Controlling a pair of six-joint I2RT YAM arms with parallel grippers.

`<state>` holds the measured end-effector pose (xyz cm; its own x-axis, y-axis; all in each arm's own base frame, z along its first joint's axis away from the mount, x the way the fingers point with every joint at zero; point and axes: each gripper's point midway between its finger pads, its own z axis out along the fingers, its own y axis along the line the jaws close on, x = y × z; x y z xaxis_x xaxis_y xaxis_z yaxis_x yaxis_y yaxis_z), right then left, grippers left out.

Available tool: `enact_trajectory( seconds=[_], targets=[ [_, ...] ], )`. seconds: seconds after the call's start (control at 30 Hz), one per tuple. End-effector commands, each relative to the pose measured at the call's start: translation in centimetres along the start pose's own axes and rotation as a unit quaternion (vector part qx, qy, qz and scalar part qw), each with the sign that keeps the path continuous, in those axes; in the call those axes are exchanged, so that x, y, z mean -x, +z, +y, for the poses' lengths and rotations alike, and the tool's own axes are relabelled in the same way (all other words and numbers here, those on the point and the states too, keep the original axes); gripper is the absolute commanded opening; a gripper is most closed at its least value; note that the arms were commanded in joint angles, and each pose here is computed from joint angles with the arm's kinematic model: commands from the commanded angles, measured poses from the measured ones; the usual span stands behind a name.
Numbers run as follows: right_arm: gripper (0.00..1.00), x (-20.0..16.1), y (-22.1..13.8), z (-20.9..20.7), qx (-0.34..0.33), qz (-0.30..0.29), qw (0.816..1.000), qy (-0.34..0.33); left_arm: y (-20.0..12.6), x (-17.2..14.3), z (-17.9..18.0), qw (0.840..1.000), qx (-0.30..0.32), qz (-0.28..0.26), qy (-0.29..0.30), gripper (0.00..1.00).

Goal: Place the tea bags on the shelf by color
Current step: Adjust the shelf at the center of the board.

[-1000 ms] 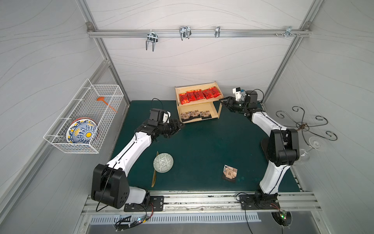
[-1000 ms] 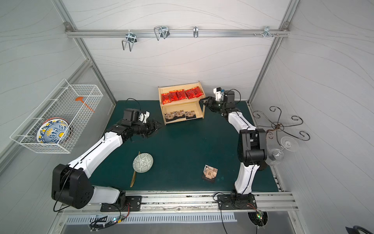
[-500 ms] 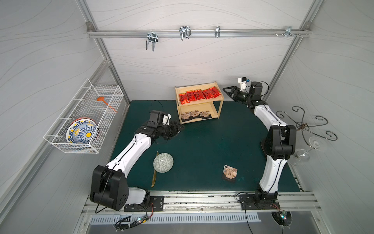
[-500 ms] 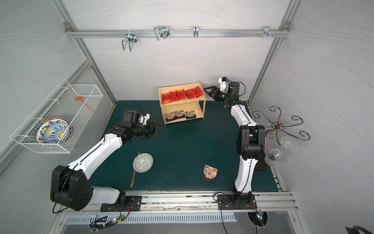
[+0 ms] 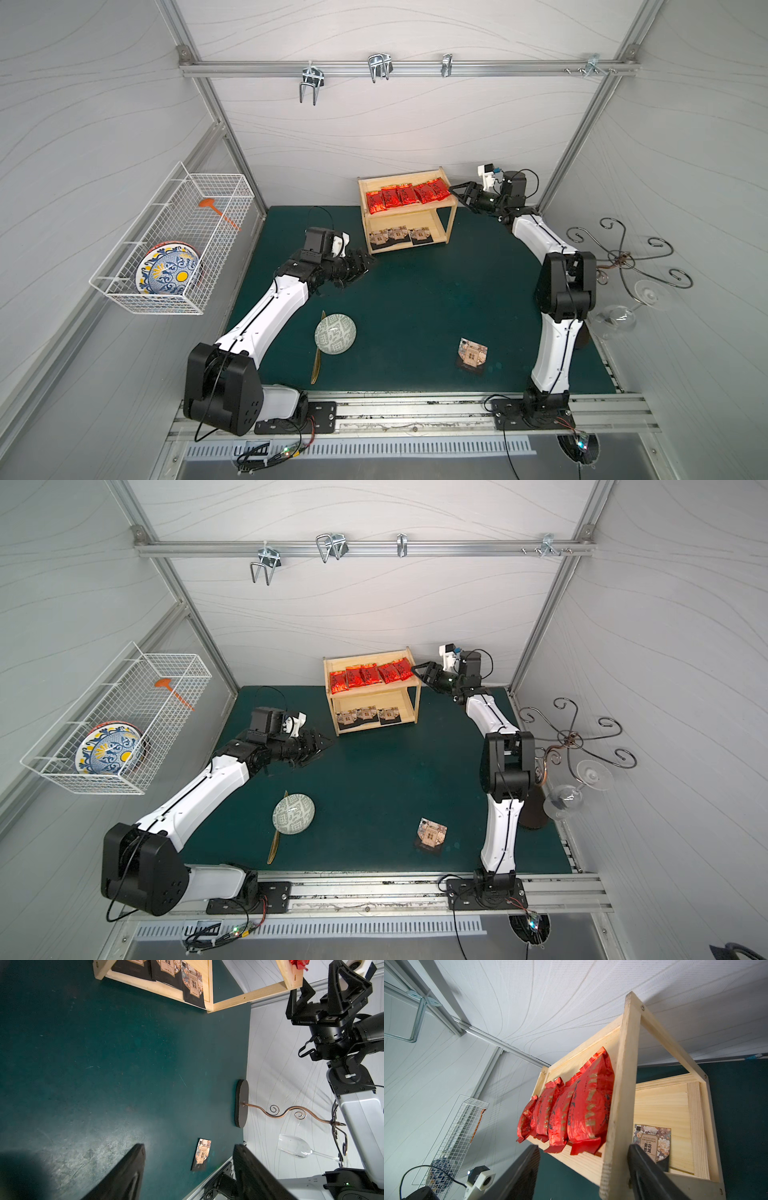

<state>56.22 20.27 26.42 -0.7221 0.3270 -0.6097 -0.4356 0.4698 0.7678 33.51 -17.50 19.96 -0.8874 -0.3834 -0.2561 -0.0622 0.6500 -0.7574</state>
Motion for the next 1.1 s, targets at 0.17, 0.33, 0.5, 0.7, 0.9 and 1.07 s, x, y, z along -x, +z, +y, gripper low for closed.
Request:
enact_trajectory(
  seconds=[0.17, 0.33, 0.5, 0.7, 0.9, 1.07],
  targets=[
    [0.7, -2.8, -0.3, 3.1, 0.03, 0.022, 0.999, 0.001, -0.8, 0.2, -0.4, 1.0, -0.016, -0.008, 0.015, 0.71],
    [0.69, -4.5, -0.9, 4.0, 0.031, 0.031, 0.999, 0.002, -0.9, 0.2, -0.5, 1.0, -0.019, -0.01, 0.018, 0.71],
    [0.67, -6.6, -3.0, 3.9, -0.012, 0.038, 0.999, 0.013, -1.0, -0.1, -0.2, 1.0, -0.016, -0.007, 0.017, 0.71],
    [0.65, -16.8, -11.1, 0.8, -0.307, 0.12, 0.944, -0.018, -0.5, -1.6, 1.2, 0.999, 0.037, 0.018, 0.019, 0.71],
    [0.66, -27.8, -19.9, 0.8, -0.439, 0.217, 0.872, -0.02, 1.3, -4.9, 0.7, 0.995, 0.052, 0.071, 0.043, 0.7],
    [0.73, -33.5, -23.7, 2.0, -0.491, 0.279, 0.825, -0.019, 2.0, -6.3, 0.0, 0.992, 0.047, 0.1, 0.054, 0.7]
  ],
)
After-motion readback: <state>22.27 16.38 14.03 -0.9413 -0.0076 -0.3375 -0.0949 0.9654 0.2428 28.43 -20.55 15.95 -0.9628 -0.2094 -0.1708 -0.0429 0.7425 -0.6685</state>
